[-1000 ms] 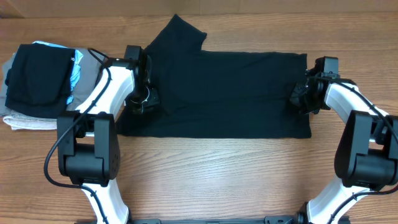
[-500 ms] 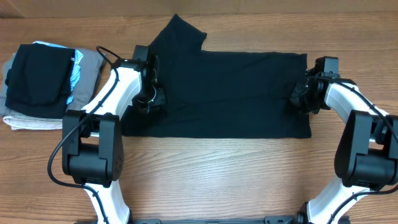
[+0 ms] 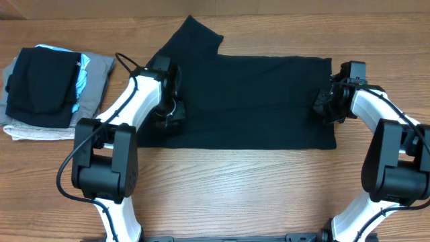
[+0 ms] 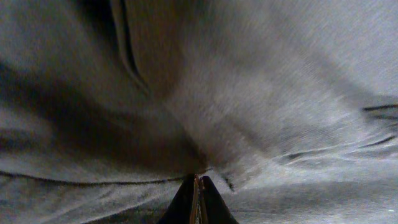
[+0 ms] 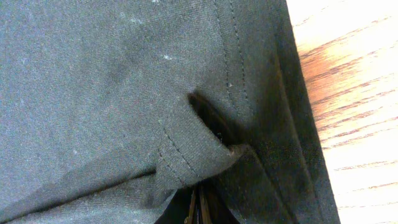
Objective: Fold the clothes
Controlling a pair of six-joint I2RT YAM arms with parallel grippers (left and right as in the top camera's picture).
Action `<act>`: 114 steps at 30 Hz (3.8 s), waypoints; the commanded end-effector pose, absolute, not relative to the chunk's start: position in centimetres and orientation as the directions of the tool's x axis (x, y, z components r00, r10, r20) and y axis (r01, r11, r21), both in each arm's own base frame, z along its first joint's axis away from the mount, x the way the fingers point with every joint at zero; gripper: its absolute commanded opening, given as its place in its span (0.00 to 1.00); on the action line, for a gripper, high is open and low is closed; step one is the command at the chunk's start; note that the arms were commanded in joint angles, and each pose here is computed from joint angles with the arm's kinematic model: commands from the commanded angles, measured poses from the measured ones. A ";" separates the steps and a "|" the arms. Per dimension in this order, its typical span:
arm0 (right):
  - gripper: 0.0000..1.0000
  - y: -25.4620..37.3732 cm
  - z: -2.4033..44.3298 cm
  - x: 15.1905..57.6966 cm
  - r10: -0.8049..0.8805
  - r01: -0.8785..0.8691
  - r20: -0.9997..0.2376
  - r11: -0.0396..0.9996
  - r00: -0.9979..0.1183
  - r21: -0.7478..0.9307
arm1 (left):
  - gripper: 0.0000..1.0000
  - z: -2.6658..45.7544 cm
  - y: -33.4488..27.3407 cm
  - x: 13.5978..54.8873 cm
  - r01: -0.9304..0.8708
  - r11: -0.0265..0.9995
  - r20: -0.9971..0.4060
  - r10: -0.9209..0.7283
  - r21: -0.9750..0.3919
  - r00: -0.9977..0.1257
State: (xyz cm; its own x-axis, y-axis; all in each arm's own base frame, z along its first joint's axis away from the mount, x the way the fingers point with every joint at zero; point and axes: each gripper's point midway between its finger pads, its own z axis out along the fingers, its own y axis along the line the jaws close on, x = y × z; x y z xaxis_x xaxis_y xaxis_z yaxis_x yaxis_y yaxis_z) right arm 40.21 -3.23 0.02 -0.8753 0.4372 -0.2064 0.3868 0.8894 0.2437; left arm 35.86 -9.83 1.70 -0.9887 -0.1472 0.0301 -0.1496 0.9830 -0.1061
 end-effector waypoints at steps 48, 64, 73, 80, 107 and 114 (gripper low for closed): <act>0.06 -3.0 -2.6 38.7 0.439 0.407 -0.129 0.887 -0.889 0.217 | 0.04 5.4 -10.3 39.5 -0.145 0.987 -0.073 -0.150 -0.068 -0.986; 0.06 -3.0 -2.6 38.7 0.439 0.407 -0.129 0.887 -0.889 0.217 | 0.04 4.3 -13.8 37.4 -0.028 0.999 -0.061 -0.027 0.020 -0.998; 0.06 -3.0 -2.6 38.7 0.439 0.407 -0.129 0.888 -0.889 0.217 | 0.04 1.0 -13.1 37.0 -0.026 0.997 0.005 -0.026 0.076 -1.000; 0.06 -3.0 -2.6 38.7 0.439 0.407 -0.129 0.888 -0.889 0.217 | 0.04 -1.5 -12.6 37.2 -0.025 0.994 0.030 -0.028 0.108 -0.999; 0.07 -2.9 -2.6 38.6 0.439 0.407 -0.126 0.888 -0.890 0.216 | 0.10 2.7 -13.1 43.3 -0.057 0.993 -0.175 -0.038 0.107 -0.984; 0.07 -2.9 -2.6 38.7 0.439 0.407 -0.127 0.887 -0.889 0.216 | 0.35 2.7 -12.9 42.6 -0.047 0.992 -0.149 -0.029 0.119 -0.988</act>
